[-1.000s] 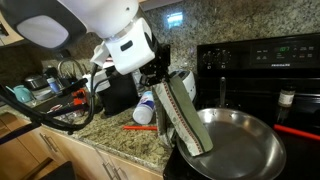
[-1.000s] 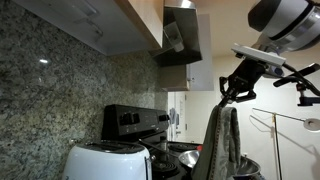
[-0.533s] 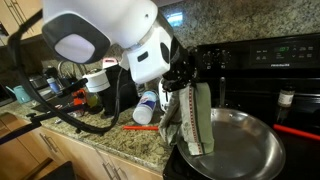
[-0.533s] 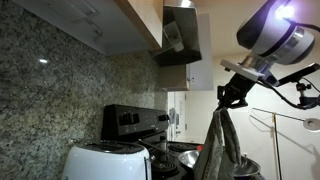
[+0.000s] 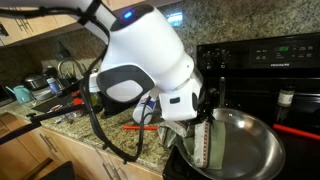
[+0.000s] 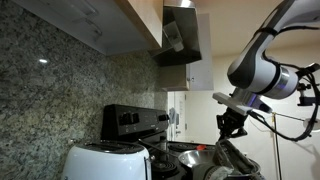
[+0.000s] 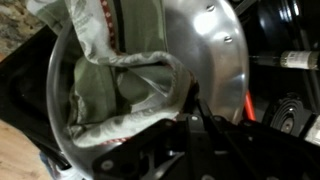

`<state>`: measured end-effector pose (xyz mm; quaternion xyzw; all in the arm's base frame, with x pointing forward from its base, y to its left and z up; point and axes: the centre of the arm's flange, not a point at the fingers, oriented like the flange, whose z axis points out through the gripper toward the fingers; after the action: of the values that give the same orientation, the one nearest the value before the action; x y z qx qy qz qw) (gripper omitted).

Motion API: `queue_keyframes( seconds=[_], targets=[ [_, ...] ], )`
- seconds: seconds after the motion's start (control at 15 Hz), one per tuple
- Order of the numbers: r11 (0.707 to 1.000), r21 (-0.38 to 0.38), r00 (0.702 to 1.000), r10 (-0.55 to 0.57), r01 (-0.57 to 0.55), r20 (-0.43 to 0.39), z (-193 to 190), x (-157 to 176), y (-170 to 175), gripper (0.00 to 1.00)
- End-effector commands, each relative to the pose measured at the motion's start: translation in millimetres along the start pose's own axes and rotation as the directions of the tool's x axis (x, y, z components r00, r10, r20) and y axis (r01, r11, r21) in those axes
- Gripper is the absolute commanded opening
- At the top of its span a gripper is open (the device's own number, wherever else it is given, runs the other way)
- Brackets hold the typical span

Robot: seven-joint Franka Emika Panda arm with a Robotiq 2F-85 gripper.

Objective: Remove the towel from the oven door handle and use it to wipe the silver pan, place the towel on the countertop

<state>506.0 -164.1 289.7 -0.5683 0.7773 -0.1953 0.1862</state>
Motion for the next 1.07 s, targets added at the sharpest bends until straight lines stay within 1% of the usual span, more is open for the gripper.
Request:
queue_keyframes(
  seconds=[0.0, 0.2, 0.33, 0.53, 0.8, 0.87, 0.93, 1.0],
  targets=[
    [0.997, -0.059, 0.998, 0.043, -0.046, -0.054, 24.6, -1.9, -21.1, 0.01],
    [0.994, -0.104, 0.996, 0.006, -0.016, -0.092, 36.8, 8.8, -21.2, 0.01],
    [0.987, -0.156, 0.993, -0.041, 0.023, -0.112, 38.7, 12.5, -26.6, 0.01],
    [0.969, -0.242, 0.987, -0.085, 0.051, -0.135, 36.8, 11.6, -34.2, 0.01],
    [0.941, -0.336, 0.98, -0.11, 0.048, -0.168, 32.6, 4.4, -46.1, 0.01],
    [0.941, -0.335, 0.978, -0.11, 0.044, -0.179, 33.1, 2.1, -47.9, 0.01],
    [0.942, -0.332, 0.98, -0.101, 0.039, -0.172, 33.5, 0.1, -49.6, 0.01],
    [0.946, -0.32, 0.978, -0.118, 0.059, -0.17, 39.3, 6.3, -38.9, 0.04]
  ],
)
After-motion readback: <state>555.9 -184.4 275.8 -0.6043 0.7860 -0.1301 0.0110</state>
